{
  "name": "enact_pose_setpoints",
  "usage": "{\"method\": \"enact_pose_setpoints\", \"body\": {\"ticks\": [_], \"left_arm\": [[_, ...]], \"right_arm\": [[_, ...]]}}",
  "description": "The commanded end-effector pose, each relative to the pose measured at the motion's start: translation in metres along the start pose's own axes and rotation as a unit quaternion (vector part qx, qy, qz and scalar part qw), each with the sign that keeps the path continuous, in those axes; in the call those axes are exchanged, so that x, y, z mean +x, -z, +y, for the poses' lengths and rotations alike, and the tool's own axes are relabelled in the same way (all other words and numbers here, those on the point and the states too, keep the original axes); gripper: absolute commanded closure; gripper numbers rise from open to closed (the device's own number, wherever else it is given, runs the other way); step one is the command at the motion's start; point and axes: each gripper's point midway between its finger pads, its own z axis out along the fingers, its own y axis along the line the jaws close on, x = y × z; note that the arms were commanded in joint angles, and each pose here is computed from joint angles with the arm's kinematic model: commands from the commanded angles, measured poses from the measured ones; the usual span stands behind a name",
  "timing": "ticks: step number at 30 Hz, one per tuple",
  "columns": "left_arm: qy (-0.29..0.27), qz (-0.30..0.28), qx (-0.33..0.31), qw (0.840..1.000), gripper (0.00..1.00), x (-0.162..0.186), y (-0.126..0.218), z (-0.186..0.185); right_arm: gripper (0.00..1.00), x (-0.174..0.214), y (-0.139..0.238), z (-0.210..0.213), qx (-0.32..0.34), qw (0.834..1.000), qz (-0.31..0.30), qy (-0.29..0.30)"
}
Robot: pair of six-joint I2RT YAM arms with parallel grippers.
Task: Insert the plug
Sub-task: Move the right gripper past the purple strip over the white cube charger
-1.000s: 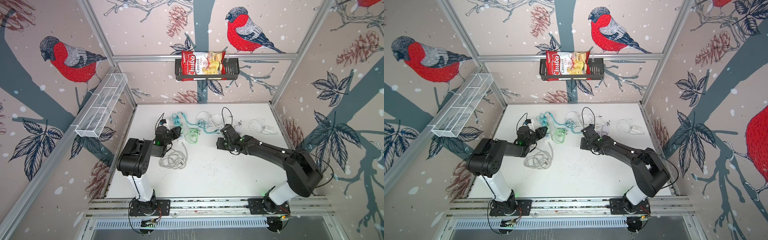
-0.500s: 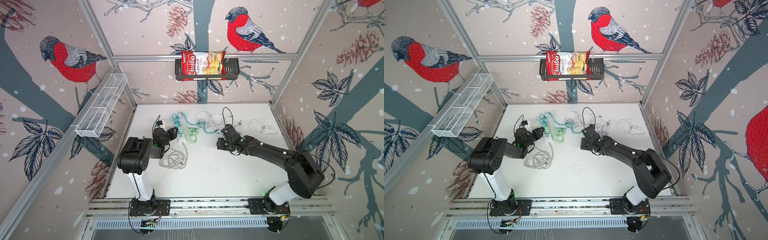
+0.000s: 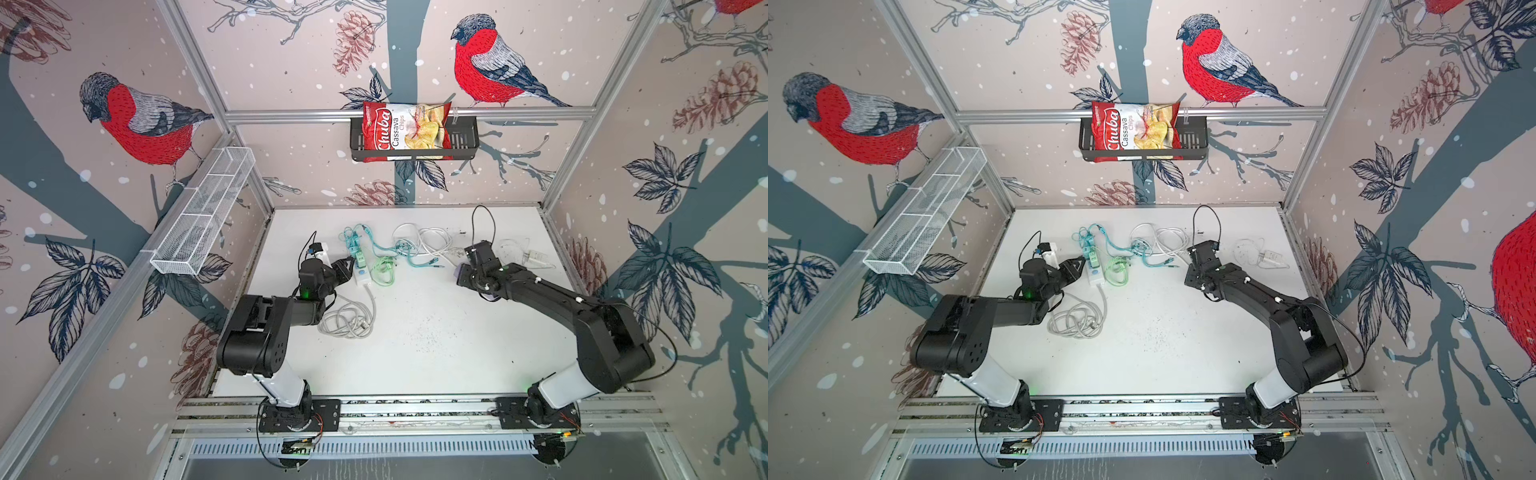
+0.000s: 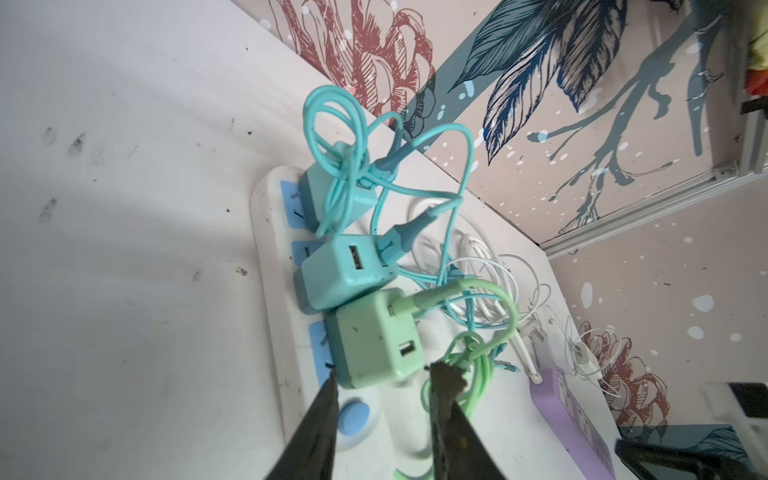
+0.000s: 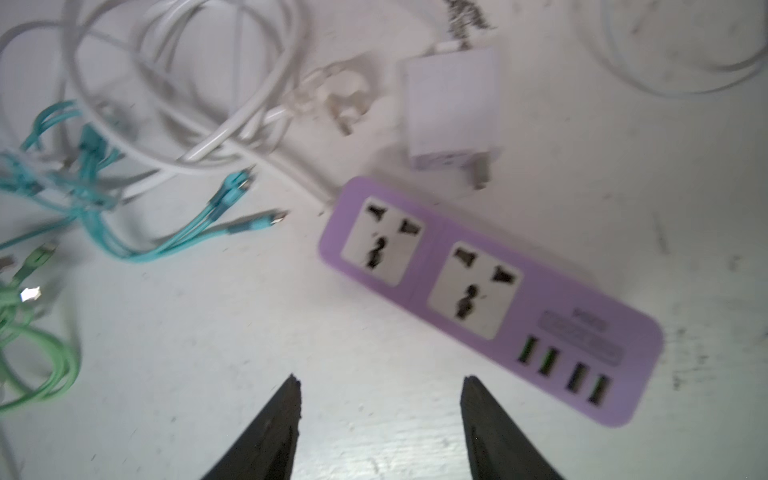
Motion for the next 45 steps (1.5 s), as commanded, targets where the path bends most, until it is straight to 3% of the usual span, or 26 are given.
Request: {"method": "enact_pose_setpoints", "body": {"ticks": [1, 9, 14, 24, 29, 33, 38, 45], "left_arm": [[-0.022, 0.003, -0.021, 1.000, 0.62, 0.003, 0.012, 0.002], [-0.061, 0.027, 0.008, 0.998, 0.61, 0.031, 0.023, -0.043], [-0.060, 0.049, 0.046, 0.996, 0.62, 0.058, 0.018, -0.071], [-0.108, 0.092, 0.095, 0.985, 0.62, 0.107, 0.000, -0.133], [-0.105, 0.114, 0.121, 0.981, 0.62, 0.130, -0.011, -0.144], [-0.113, 0.138, 0.131, 0.975, 0.63, 0.147, -0.015, -0.152], [-0.122, 0.153, 0.129, 0.972, 0.63, 0.160, -0.017, -0.155], [-0.154, 0.179, 0.105, 0.966, 0.62, 0.175, -0.017, -0.154]], "right_arm": [[0.36, -0.013, -0.014, -0.017, 0.025, 1.000, -0.005, -0.004], [0.32, -0.029, -0.051, -0.027, 0.071, 0.997, 0.010, 0.008], [0.32, -0.017, -0.060, -0.020, 0.055, 0.997, 0.040, 0.027], [0.35, 0.068, -0.030, 0.010, -0.025, 0.994, 0.108, 0.023], [0.34, 0.093, -0.008, 0.050, -0.075, 0.990, 0.115, 0.041], [0.32, 0.074, 0.010, 0.061, -0.082, 0.993, 0.079, 0.038], [0.31, 0.019, 0.014, 0.017, 0.011, 1.000, 0.003, 0.009], [0.31, -0.057, -0.021, -0.024, 0.095, 0.995, -0.021, -0.002]]}}
